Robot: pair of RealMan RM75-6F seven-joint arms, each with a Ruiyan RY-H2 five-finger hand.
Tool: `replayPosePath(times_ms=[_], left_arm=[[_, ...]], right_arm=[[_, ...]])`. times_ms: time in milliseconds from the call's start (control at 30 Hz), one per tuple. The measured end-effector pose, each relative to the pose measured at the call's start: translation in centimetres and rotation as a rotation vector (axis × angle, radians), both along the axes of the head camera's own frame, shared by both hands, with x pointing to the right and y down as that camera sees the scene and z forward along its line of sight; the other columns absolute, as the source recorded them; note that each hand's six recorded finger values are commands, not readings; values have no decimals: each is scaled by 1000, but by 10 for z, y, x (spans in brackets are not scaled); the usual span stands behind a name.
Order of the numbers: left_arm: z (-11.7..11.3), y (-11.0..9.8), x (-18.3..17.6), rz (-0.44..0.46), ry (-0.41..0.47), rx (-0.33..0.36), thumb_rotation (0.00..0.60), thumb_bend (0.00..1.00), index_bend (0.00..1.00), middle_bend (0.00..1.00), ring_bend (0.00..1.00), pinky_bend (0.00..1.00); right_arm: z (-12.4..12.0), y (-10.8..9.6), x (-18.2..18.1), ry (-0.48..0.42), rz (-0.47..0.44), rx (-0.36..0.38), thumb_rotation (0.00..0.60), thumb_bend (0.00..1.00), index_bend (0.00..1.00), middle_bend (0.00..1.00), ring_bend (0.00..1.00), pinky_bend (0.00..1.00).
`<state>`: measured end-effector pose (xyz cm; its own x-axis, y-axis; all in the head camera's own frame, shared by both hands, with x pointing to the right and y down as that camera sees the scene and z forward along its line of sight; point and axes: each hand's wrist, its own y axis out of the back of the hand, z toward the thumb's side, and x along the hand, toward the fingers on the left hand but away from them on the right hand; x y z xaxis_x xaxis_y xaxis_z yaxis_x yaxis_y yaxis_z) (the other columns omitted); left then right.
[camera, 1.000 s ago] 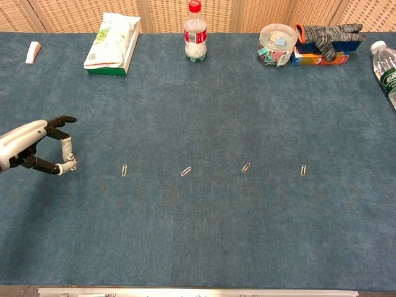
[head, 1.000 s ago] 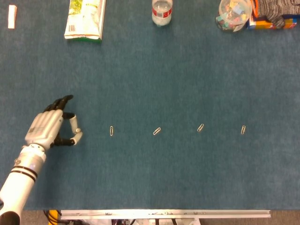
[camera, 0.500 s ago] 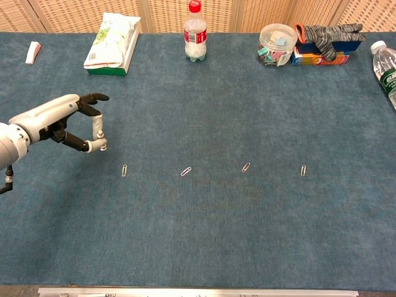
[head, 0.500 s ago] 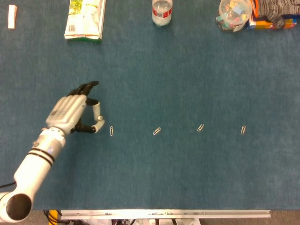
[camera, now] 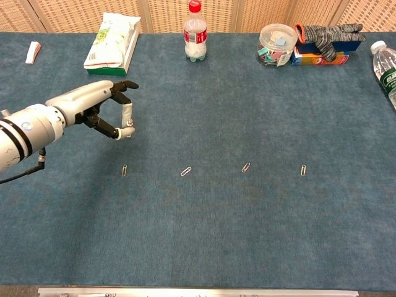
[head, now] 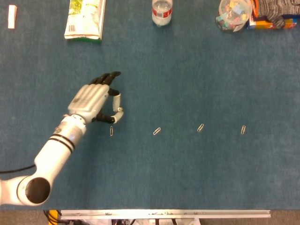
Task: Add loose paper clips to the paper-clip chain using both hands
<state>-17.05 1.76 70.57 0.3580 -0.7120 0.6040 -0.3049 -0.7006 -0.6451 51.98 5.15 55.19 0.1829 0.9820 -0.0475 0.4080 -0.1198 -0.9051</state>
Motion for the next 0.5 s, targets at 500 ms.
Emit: replayPosePath(times_ms=[500], left_arm=[[8, -20, 58, 95, 9, 8, 600, 341, 625, 62, 0, 87]], right_arm=[[-15, 2, 13, -11, 40, 56, 600, 0, 152, 165, 64, 369]])
